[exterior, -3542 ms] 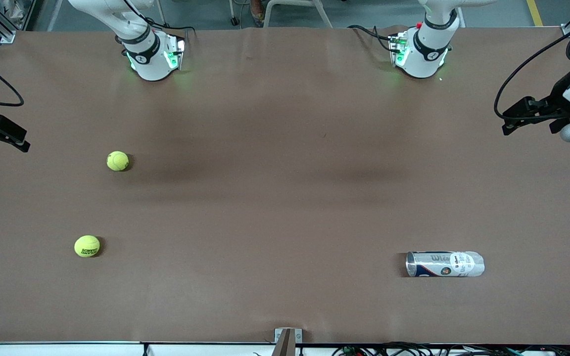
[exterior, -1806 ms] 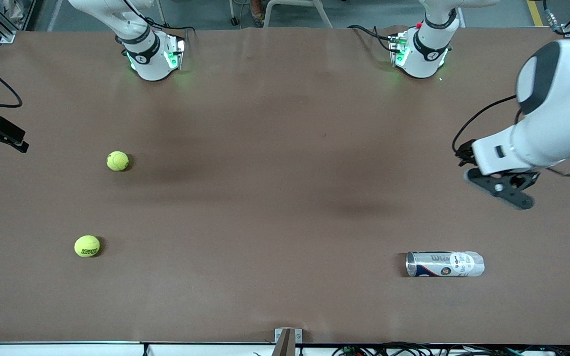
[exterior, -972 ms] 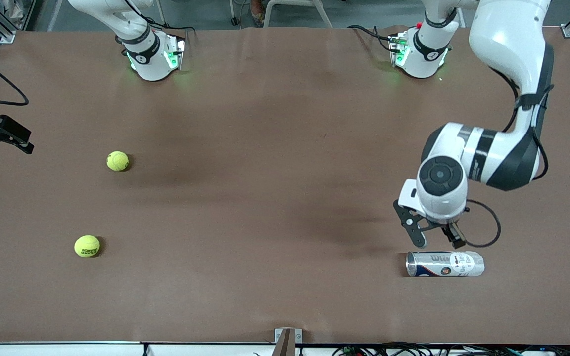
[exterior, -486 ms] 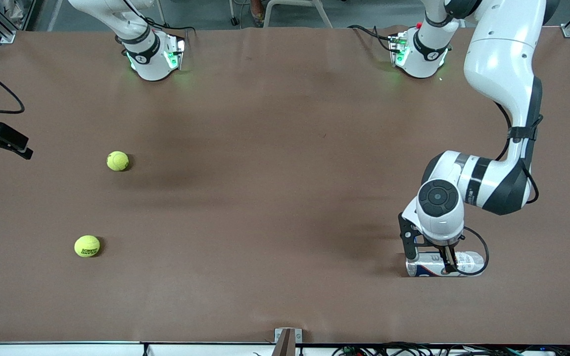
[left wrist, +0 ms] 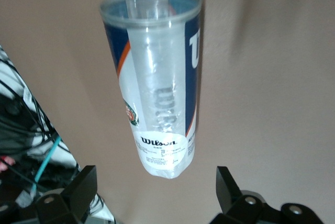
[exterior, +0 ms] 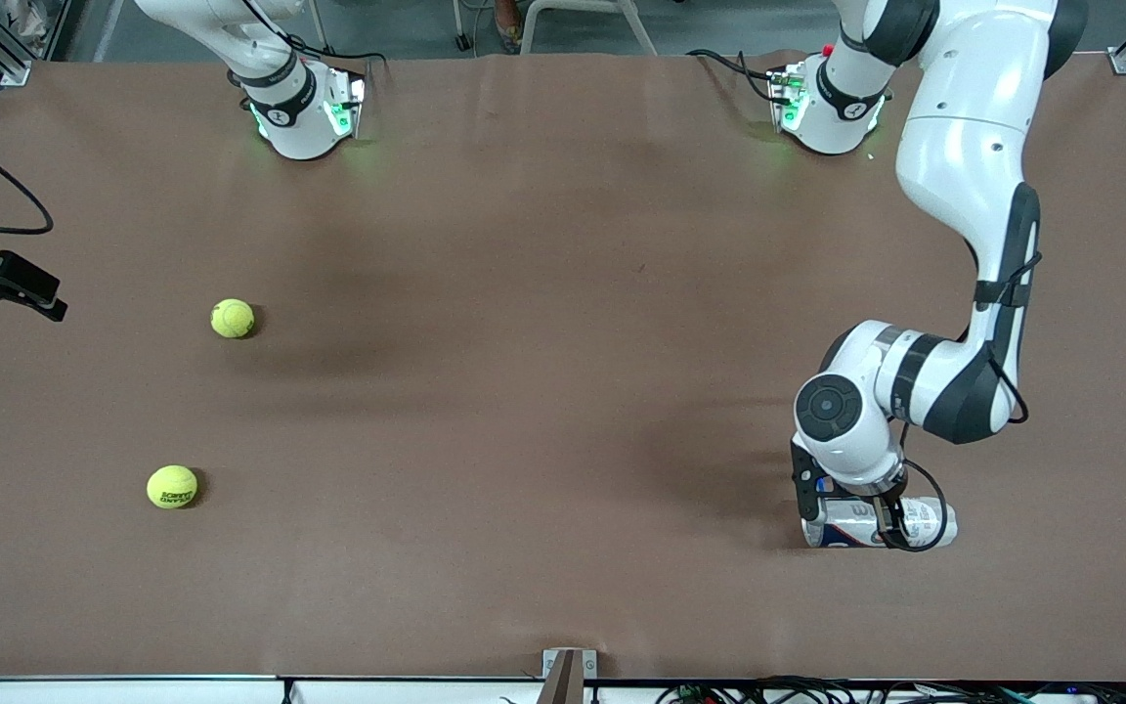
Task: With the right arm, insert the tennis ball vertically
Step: 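Grasp the ball can with the left gripper and lift it, then stand the can upright with the left gripper while the right gripper grasps a ball, then carry the upright can toward the middle with the left gripper, then move the held ball over the can opening with the right gripper, then open the right gripper to drop the ball into the can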
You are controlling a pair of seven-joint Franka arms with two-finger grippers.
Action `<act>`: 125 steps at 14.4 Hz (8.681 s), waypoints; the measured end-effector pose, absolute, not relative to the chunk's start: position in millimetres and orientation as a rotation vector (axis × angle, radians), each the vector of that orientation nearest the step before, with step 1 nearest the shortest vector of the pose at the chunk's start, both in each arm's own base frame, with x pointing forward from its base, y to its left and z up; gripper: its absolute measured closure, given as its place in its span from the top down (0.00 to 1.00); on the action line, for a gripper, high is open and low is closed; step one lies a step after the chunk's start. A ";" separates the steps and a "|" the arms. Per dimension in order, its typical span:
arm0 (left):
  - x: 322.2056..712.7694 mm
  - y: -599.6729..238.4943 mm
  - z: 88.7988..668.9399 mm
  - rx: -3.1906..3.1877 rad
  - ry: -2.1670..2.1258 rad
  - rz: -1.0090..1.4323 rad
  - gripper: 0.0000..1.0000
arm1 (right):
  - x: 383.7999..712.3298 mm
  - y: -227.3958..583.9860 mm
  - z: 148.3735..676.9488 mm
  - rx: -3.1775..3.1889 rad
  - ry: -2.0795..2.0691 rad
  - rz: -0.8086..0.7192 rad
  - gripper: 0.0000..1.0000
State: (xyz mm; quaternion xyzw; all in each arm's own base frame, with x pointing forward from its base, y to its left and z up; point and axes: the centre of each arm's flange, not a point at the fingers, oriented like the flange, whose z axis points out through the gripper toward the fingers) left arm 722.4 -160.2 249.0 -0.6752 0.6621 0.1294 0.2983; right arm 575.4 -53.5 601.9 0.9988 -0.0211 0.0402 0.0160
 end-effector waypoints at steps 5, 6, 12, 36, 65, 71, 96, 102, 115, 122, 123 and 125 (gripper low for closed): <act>718.4 -170.4 226.7 -1.786 1.651 0.360 1.00 | 576.3 -51.3 603.0 3.102 -0.057 0.136 1.00; 717.5 -170.2 220.5 -1.796 1.639 0.362 1.00 | 577.2 -49.6 604.0 3.102 -0.052 0.148 1.00; 713.7 -169.7 187.7 -1.808 1.562 0.370 1.00 | 578.4 -38.6 604.8 3.101 -0.020 0.154 1.00; 725.1 -157.8 157.0 -1.834 1.556 0.255 0.85 | 526.3 -71.7 259.2 3.048 -0.078 -0.721 1.00; 679.9 -283.1 317.1 -2.670 1.916 -0.022 0.66 | 508.0 -74.1 181.0 3.029 -0.115 -0.857 0.61; 645.0 -371.3 323.3 -2.664 2.104 -0.339 0.66 | 542.6 -72.0 227.0 3.049 -0.129 -0.883 0.61; 494.3 -462.6 225.4 -2.966 1.752 -1.256 0.65 | 615.6 328.2 440.6 3.720 -0.232 -0.461 0.61; 491.6 -463.1 221.1 -2.971 1.758 -1.241 0.66 | 615.5 337.8 405.9 3.681 -0.256 -0.548 0.61; 485.9 -468.5 216.5 -2.976 1.773 -1.230 0.68 | 593.6 374.3 384.2 3.639 -0.174 -0.651 0.61; 489.3 -465.2 216.6 -2.978 1.760 -1.234 0.68 | 595.9 371.2 382.1 3.635 -0.186 -0.646 0.85; 489.8 -464.6 216.4 -2.979 1.758 -1.234 0.68 | 596.5 370.3 382.2 3.635 -0.188 -0.644 0.94; 490.2 -464.2 216.4 -2.979 1.757 -1.234 0.68 | 598.0 367.9 382.2 3.634 -0.200 -0.640 1.00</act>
